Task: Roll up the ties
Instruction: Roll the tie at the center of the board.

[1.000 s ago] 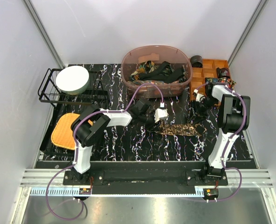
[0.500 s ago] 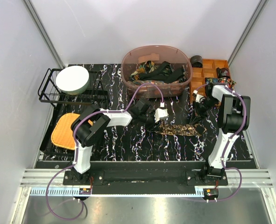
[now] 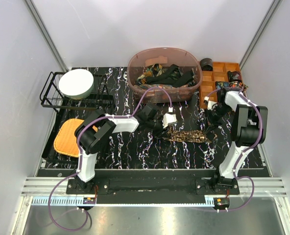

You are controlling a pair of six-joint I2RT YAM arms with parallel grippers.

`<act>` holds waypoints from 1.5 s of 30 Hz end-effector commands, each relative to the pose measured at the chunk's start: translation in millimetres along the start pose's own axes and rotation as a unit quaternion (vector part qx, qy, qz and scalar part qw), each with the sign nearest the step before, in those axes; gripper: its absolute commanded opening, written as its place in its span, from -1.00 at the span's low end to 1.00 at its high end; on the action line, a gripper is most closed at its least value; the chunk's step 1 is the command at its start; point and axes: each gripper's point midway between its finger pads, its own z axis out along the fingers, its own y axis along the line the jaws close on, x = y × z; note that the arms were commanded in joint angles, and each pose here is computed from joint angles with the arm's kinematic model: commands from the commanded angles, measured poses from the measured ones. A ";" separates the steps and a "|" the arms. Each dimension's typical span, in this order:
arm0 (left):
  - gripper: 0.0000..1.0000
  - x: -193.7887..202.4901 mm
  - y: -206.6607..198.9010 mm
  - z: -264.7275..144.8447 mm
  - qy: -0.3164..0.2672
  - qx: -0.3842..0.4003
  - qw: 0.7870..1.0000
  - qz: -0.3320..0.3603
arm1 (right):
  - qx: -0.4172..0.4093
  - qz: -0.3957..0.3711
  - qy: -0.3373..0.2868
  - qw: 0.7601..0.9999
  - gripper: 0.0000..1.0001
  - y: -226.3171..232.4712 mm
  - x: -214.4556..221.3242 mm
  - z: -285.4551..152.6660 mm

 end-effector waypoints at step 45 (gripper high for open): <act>-1.00 114.7 -13.5 3.0 0.209 -0.037 0.977 -0.005 | -0.280 0.010 -0.087 0.956 -0.06 147.0 -35.8 28.9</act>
